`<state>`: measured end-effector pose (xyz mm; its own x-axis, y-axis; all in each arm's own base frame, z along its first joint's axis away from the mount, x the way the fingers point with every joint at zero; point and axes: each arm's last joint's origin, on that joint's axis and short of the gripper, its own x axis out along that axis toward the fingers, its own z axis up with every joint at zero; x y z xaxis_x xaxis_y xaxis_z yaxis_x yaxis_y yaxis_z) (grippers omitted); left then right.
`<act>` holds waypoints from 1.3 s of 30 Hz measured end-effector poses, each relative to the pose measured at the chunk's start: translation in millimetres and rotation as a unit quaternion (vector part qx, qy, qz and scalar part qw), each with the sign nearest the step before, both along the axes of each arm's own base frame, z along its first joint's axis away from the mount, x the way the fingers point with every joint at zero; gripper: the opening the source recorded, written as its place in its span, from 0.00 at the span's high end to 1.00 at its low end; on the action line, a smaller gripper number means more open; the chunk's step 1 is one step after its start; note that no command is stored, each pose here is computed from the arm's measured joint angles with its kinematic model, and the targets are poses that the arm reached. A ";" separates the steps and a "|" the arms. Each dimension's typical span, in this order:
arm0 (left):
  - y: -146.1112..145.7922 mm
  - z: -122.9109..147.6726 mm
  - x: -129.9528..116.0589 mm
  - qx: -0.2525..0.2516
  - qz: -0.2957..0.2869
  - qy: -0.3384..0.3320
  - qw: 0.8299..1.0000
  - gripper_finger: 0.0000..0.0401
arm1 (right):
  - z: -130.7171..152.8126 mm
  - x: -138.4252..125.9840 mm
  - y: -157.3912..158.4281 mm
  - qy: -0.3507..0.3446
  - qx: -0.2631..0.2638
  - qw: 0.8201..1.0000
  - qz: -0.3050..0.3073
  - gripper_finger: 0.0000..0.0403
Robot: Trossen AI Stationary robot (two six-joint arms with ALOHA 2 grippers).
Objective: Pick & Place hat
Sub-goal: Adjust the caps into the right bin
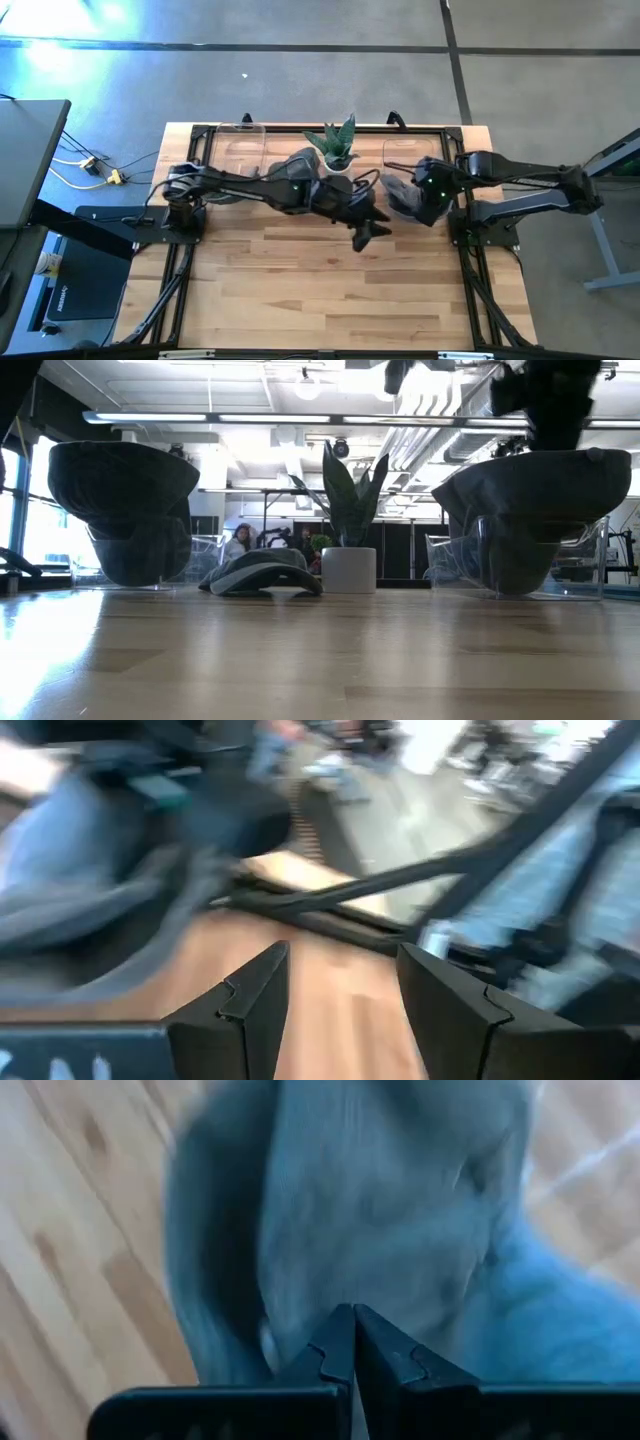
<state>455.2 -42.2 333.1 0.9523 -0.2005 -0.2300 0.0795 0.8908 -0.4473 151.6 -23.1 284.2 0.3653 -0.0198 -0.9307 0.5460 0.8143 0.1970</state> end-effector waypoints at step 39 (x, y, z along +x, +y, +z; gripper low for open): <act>3.0 40.8 -45.9 0.137 0.061 0.361 0.920 0.55 | -8.5 -48.3 8.5 0.138 0.064 0.988 -0.012 0.99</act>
